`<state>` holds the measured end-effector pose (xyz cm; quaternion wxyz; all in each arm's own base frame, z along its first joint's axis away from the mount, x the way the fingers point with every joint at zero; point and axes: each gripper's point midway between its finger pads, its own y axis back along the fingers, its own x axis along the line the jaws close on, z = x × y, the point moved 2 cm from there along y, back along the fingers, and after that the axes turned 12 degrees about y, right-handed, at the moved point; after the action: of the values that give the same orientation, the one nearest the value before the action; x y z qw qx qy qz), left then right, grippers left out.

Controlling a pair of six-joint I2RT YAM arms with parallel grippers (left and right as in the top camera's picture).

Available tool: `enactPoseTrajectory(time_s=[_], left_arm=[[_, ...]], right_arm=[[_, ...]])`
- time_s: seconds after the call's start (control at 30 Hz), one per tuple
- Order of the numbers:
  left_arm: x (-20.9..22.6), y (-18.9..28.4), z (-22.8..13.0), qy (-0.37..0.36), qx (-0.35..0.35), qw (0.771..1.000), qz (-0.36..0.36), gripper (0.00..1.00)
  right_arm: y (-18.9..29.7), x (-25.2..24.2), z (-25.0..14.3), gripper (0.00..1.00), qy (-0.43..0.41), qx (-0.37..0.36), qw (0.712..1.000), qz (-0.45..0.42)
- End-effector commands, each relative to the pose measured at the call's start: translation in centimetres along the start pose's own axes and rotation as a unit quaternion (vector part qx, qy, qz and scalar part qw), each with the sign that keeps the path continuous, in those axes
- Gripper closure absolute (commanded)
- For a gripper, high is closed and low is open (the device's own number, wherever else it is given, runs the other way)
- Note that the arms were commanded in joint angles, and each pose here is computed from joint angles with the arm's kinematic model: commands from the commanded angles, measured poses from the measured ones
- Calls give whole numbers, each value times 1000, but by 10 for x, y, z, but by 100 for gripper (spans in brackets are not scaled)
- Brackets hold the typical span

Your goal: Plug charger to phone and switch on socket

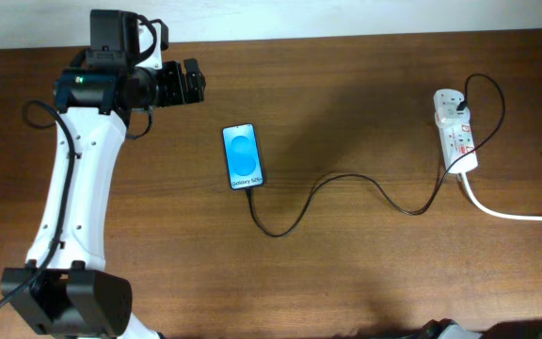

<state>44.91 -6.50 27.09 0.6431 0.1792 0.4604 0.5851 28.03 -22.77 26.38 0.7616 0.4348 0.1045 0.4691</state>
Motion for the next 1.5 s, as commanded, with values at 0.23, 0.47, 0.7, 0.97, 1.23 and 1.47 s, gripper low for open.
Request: enactPoseTrajectory(time_s=[0.23,0.47,0.7,0.97,1.23,1.47], left_arm=[[0,0,0,-7,0,1000,2,1],[0,0,0,-7,0,1000,2,1],[0,0,0,-7,0,1000,2,1],[0,0,0,-7,0,1000,2,1],[0,0,0,-7,0,1000,2,1],[0,0,0,-7,0,1000,2,1]], right_arm=[[-132,-8,23,5,-11,11,996,88],[-207,13,-4,5,26,57,996,68],[-255,36,-41,5,83,103,988,82],[-273,37,-53,5,102,116,987,34],[-276,37,-47,5,106,101,989,23],[-278,50,-49,5,119,100,988,26]])
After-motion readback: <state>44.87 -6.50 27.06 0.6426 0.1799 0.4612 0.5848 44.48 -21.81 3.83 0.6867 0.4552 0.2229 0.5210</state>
